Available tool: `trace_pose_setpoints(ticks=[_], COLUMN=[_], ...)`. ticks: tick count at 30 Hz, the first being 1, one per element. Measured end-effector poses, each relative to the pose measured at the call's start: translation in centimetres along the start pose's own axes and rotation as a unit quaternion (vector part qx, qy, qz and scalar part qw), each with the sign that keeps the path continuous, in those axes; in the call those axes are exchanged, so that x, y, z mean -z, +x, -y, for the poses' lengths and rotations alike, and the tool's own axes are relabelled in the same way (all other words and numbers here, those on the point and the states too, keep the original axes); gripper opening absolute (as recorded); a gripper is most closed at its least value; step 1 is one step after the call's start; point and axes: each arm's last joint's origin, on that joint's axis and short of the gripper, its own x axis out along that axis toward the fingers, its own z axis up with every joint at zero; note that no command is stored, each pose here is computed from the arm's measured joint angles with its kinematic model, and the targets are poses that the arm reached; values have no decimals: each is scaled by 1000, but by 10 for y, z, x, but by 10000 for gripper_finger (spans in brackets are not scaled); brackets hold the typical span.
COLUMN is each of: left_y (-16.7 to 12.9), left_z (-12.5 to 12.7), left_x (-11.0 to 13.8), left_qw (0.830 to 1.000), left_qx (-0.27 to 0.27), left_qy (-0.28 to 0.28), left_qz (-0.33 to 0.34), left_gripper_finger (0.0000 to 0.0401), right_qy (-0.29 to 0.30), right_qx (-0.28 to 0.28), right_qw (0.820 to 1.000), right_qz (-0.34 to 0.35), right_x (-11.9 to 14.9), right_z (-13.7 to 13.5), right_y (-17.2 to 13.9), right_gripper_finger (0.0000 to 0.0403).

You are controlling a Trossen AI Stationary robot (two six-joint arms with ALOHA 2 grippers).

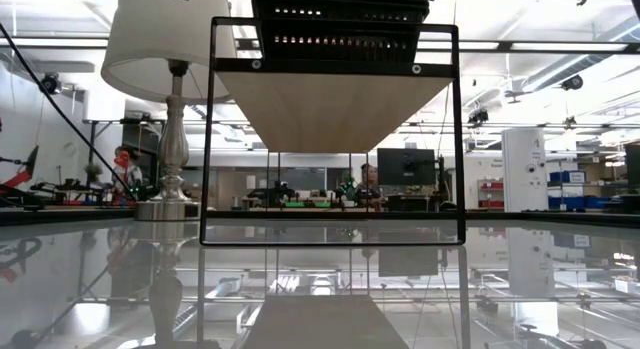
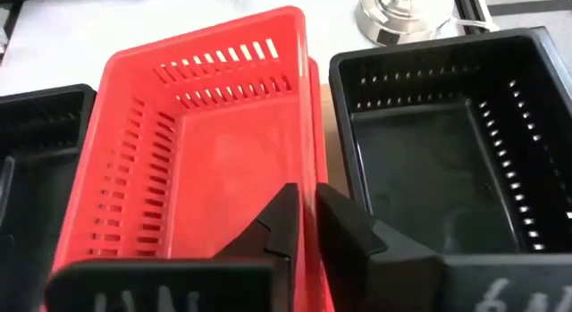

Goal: Stack baskets on shelf by color
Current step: Stack the red bin on the red bin on the shelf

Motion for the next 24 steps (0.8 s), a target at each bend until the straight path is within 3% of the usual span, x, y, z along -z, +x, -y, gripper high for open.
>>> trace_pose_setpoints(ticks=[8,13,16,21,24], left_y=[1,1,-1,-1,2], left_z=[2,7,9,12,12], left_x=[3,17,29,45,52], left_qw=[1000,998,993,981,977], left_qx=[3,-1,3,17,20], left_qy=[-6,7,26,11,14], left_qz=[-4,-57,-113,-191,-210], left_gripper_finger=[87,87,83,59,37], right_qy=[0,-1,8,21,30], right_qx=[4,3,0,-8,-13], right_qw=[1000,1000,1000,998,996], right_qz=[-2,-11,-26,-55,-80], right_x=[0,-4,-6,-8,-6], right_z=[0,-2,-5,-14,-20], right_y=[0,-11,-20,-35,-41], right_gripper_finger=[90,113,120,114,103])
